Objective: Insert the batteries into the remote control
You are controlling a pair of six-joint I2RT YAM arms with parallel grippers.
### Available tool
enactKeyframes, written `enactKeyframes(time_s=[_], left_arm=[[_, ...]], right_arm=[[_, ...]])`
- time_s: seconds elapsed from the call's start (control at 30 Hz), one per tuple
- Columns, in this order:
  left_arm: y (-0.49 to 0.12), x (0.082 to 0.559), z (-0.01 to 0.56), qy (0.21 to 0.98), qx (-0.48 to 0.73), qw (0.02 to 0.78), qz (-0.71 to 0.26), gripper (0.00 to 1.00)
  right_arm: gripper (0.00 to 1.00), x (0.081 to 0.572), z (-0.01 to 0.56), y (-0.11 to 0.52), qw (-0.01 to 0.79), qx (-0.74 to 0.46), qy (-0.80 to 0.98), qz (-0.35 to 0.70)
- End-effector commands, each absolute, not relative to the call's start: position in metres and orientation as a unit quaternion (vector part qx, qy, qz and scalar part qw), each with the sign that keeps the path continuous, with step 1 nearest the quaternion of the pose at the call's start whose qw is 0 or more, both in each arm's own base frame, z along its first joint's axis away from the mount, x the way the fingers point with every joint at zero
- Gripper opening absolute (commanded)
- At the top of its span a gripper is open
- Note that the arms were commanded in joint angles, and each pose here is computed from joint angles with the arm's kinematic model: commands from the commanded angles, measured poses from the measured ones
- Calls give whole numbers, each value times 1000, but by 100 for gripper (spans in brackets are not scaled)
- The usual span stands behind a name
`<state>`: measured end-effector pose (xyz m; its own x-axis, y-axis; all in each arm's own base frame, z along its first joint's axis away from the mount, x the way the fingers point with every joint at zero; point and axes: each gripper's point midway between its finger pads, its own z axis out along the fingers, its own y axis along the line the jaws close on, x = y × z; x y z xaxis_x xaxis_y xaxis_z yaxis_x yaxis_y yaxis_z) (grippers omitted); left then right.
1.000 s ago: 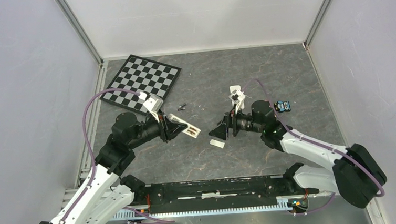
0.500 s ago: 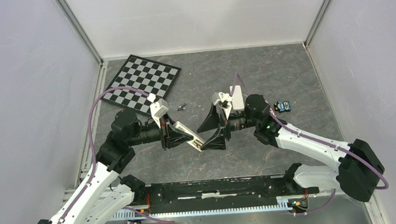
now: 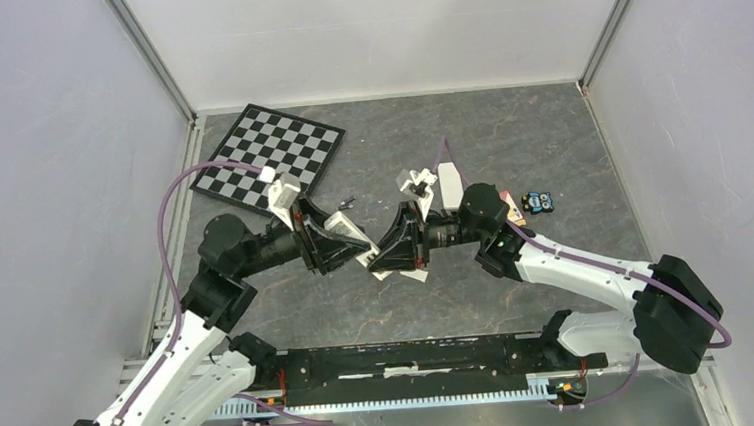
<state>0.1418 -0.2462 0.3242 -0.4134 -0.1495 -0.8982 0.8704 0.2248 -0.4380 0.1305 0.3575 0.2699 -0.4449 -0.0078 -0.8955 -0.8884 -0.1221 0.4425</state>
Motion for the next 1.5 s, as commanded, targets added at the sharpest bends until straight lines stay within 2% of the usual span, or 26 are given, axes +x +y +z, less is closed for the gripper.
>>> enactKeyframes(time_s=[0.0,0.13,0.17,0.23,0.27,0.3,0.37,0.4,0.47,0.5,0.6,0.7,0.93,1.1,1.2,1.33,1.47], left_arm=[[-242,153,363,590,174,493,-615,56],[-240,159,361,592,152,500,-614,45],[-240,160,360,592,150,500,-614,37],[-242,162,358,593,149,498,-615,6],[-242,164,357,595,146,499,-612,2],[-241,167,356,597,146,505,-606,2],[-234,182,346,623,125,526,-566,2],[-227,191,341,639,112,542,-534,2],[-198,217,319,693,57,571,-435,2],[-181,227,308,714,37,588,-378,2],[-113,248,281,761,-71,609,-210,2],[-79,248,271,769,-115,615,-130,2],[-69,246,268,758,-134,627,-121,2],[-71,249,263,762,-132,623,-117,2],[-73,250,264,765,-129,620,-118,2],[-77,253,259,770,-126,614,-119,2],[-78,255,255,774,-127,609,-117,2]], right_arm=[[0,138,305,356,388,-328,539,672],[0,144,310,355,398,-294,539,682],[0,142,313,355,393,-297,532,689],[0,142,313,357,385,-295,535,692],[3,142,310,358,382,-297,537,691],[15,145,306,359,383,-298,543,685],[50,158,294,360,399,-290,569,658],[62,170,285,360,411,-282,590,636],[74,193,271,358,435,-265,626,590],[76,205,265,356,448,-260,640,568],[76,240,246,357,474,-243,678,507],[74,278,215,362,492,-242,717,431],[53,355,153,376,499,-247,781,282],[53,372,127,412,497,-284,766,293],[56,382,96,427,455,-313,782,288],[63,393,73,419,444,-256,817,266],[64,398,67,422,456,-220,816,278]])
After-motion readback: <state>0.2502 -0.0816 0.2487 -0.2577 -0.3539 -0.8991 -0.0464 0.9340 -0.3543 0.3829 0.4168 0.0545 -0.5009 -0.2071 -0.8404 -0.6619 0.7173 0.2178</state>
